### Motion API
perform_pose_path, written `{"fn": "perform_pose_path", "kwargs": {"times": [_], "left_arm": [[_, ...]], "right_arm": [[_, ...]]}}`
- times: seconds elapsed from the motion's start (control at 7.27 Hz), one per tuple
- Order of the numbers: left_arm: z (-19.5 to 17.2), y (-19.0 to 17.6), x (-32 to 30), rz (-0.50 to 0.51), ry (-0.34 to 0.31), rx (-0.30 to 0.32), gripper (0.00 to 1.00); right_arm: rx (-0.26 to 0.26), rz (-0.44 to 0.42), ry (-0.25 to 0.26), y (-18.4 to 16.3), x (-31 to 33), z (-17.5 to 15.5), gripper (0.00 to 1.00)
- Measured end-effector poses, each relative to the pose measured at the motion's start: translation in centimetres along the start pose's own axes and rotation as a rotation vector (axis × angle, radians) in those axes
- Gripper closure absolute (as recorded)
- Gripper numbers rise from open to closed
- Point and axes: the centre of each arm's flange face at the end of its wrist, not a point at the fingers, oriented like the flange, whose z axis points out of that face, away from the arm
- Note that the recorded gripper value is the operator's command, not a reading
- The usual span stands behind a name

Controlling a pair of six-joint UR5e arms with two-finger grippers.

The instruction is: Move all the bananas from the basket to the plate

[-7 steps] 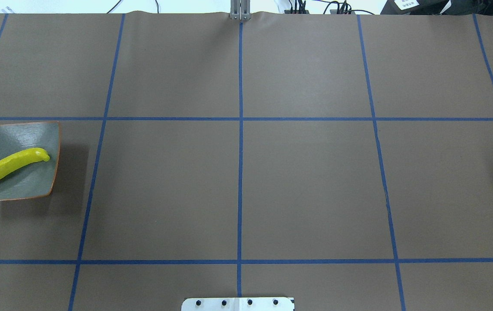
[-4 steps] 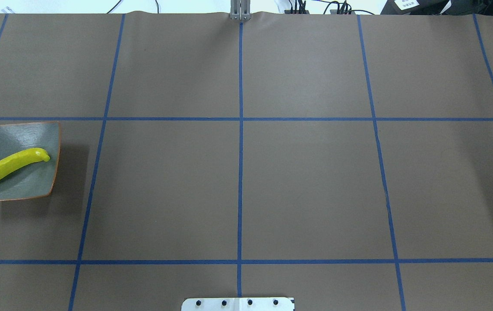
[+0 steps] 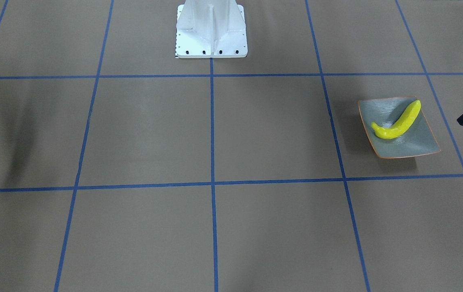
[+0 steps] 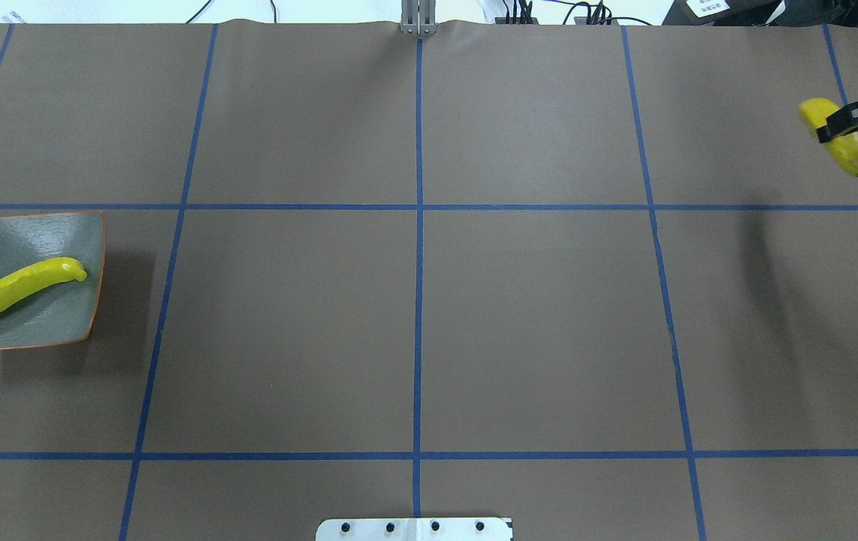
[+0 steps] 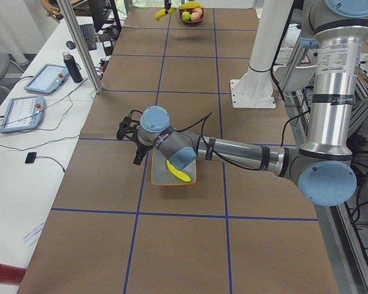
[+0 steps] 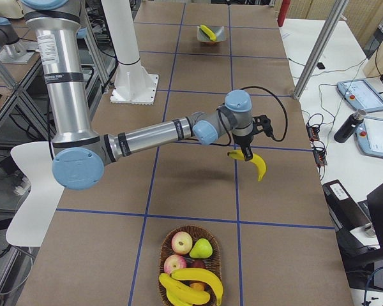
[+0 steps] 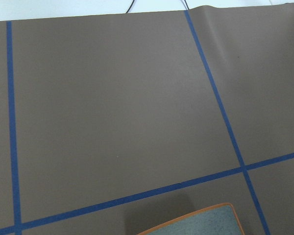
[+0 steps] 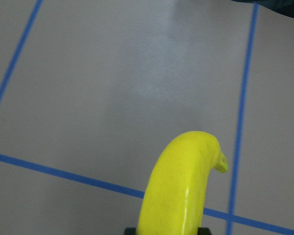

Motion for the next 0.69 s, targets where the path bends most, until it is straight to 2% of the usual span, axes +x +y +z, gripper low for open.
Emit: {"fn": "perform_pose_path", "kwargs": {"times": [0.27, 0.41, 0.69], "left_arm": [[0.3, -1.1, 2.6, 0.014, 0.04, 0.001, 0.0], [0.1, -2.2, 4.1, -0.012, 0.07, 0.001, 0.0], [0.8, -5.6, 9.4, -0.177, 0.135, -0.006, 0.0]], "right_arm": [[0.023, 0.091, -0.111, -4.1, -14.7, 1.1, 1.0], [0.043, 0.138, -0.149, -5.0, -21.5, 1.3, 1.0], [0.103, 0.183, -0.201, -5.5, -32.0, 0.9, 1.0]]}}
